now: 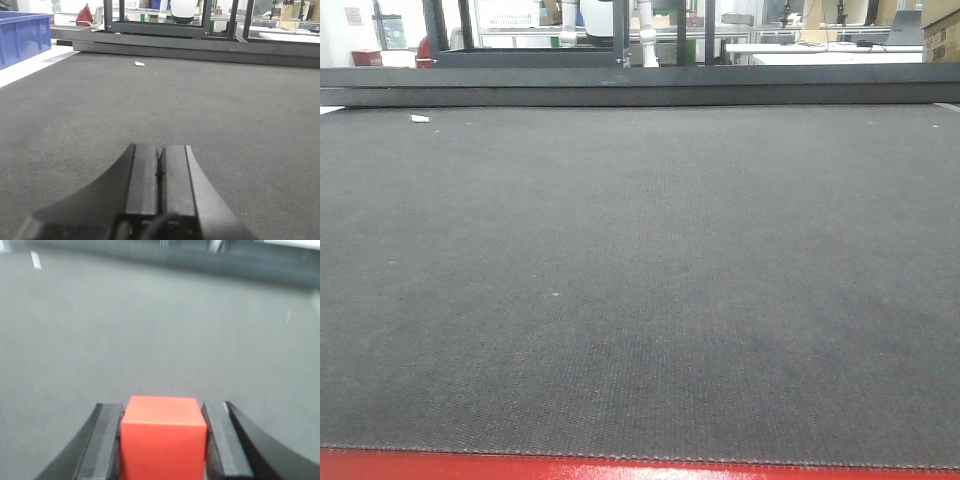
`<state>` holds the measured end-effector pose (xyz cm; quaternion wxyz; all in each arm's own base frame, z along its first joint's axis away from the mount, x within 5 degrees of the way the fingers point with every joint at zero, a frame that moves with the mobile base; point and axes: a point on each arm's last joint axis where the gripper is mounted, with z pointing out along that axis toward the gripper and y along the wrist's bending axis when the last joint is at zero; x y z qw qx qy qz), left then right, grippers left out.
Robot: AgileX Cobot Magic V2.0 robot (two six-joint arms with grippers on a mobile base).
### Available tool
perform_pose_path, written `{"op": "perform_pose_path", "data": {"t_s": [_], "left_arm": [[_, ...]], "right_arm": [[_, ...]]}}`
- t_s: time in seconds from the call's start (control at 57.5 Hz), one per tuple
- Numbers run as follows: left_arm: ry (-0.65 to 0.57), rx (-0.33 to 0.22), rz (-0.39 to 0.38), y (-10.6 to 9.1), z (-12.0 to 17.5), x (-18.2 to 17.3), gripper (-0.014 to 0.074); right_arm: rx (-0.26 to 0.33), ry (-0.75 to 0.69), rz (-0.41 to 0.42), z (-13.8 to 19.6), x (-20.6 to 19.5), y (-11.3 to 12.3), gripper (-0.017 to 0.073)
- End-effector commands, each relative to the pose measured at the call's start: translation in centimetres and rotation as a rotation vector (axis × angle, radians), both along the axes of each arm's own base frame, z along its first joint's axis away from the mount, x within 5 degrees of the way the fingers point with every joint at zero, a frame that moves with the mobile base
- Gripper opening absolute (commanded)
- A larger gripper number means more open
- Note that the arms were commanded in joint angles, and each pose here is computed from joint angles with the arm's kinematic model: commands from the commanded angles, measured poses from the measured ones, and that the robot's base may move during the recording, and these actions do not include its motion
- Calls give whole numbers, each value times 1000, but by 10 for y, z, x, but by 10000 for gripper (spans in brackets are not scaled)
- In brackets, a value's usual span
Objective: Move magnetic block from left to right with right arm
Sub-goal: 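Raise the held red cube up and back toward the robot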
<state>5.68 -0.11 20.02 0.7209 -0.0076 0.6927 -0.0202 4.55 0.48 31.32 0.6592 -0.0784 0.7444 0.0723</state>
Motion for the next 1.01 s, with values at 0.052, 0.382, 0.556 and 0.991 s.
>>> {"op": "perform_pose_path", "data": {"t_s": [0.052, 0.382, 0.556, 0.991], "left_arm": [[-87, -12, 9, 1, 5, -1, -126], [-87, -12, 9, 1, 5, -1, -126], [-87, -12, 9, 1, 5, -1, -126], [-87, -12, 9, 1, 5, -1, -126]], "right_arm": [[26, -219, 8, 21, -19, -6, 100], [43, -270, 5, 21, -32, -10, 100], [43, -270, 5, 21, -32, -10, 100], [43, -270, 5, 21, -32, -10, 100]]}}
